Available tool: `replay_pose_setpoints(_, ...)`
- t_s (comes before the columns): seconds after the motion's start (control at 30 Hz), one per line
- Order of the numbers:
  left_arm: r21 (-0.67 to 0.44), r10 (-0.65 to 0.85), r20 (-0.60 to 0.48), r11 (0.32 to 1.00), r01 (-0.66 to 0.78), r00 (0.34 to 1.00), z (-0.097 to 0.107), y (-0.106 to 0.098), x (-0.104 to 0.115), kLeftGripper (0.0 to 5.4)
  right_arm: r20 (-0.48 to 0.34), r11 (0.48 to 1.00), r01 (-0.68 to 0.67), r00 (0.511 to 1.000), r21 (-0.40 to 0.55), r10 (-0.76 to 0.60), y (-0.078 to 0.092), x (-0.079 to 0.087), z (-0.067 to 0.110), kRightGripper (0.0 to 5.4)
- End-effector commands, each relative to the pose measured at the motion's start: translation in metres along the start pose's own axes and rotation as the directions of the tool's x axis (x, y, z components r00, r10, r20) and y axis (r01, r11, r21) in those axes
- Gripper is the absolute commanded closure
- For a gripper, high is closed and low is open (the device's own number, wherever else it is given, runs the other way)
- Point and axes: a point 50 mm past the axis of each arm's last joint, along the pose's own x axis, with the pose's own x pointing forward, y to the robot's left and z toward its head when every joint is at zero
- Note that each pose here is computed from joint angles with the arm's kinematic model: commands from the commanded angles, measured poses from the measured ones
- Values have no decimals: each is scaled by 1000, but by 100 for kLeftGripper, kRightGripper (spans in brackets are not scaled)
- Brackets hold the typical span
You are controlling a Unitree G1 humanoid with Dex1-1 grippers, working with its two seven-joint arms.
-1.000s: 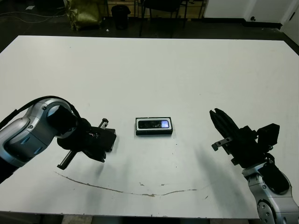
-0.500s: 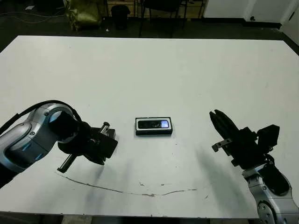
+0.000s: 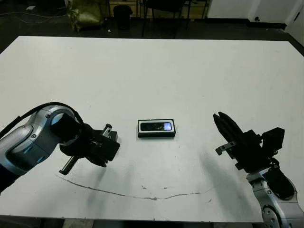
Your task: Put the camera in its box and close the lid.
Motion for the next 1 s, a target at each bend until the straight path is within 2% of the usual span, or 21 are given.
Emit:
replay_pose_setpoints(0.03, -45, -14, -18, 999, 13, 1000, -7, 0, 6, 540, -34, 1000, 14, 999, 1, -14, -1, -2, -5, 538)
replay_pose_setpoints(0.23, -49, -17, -19, 999, 16, 1000, -12, 1, 11, 540, -48, 1000, 20, 999, -8, -20, -1, -3, -5, 538)
replay_pose_setpoints(0.43, -58, -8, -15, 998, 7, 1000, -13, 1, 12, 540, -34, 1000, 11, 999, 25, -10, -1, -3, -7, 538)
replay_pose_setpoints(0.63, -74, 24, 9, 997, -24, 1000, -16, 2, 16, 540, -49, 1000, 19, 999, 14, -18, -1, -4, -6, 538)
replay_pose_setpoints(1.0, -100, 63, -11, 993, -64, 998, -18, 6, 22, 540, -61, 999, 39, 997, 1, -38, -2, -7, -6, 538)
